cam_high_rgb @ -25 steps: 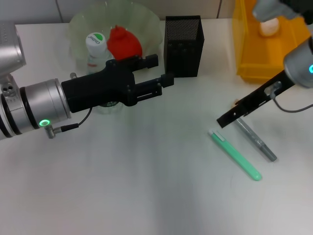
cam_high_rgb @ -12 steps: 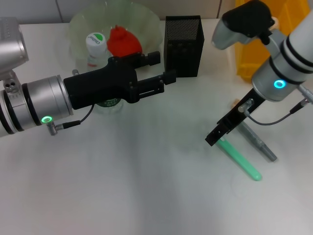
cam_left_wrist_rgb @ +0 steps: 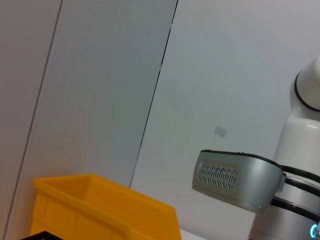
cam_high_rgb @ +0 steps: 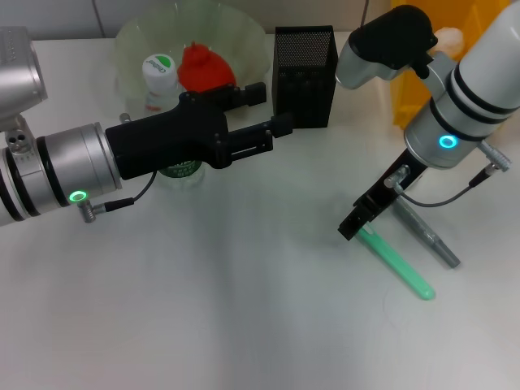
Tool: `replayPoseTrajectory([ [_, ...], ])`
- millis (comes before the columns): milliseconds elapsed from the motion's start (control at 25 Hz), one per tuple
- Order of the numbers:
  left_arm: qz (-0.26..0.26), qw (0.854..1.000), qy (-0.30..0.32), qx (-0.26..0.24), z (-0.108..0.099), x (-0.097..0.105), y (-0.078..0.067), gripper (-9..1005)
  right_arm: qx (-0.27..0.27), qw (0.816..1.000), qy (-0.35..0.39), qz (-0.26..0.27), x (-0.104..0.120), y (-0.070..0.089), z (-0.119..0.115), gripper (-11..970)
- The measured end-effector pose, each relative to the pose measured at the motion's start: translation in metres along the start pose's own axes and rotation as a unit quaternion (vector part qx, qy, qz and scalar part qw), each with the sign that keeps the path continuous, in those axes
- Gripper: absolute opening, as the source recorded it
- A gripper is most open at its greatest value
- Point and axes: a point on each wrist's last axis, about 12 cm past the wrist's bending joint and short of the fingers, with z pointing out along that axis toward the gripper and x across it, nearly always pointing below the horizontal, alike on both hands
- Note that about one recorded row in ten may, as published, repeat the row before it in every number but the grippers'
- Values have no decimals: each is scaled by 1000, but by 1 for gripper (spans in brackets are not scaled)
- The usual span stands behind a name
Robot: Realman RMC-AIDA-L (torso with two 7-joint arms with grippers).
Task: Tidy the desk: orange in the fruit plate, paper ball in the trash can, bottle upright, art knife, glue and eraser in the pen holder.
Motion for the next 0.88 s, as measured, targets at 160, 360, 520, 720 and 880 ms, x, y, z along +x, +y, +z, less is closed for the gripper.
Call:
replayPoseTrajectory([
  [160, 0, 1000, 0, -1, 0, 0, 0, 682, 1, 1000, 3, 0, -1, 0, 2, 702],
  [360, 0, 1000, 2, -7, 0, 1, 2, 682, 3, 1000, 2, 0, -2, -1, 3, 600],
  [520, 1, 1000, 3, -10, 0, 1, 2, 682, 4, 1000, 3, -1, -4, 0, 4, 497],
  [720, 2, 1000, 3, -11, 1, 0, 3, 682, 6, 1000, 5, -4, -5, 0, 5, 469],
  [880, 2, 1000, 3, -10, 1, 0, 3, 681, 6, 1000, 11, -7, -7, 1, 7, 463],
])
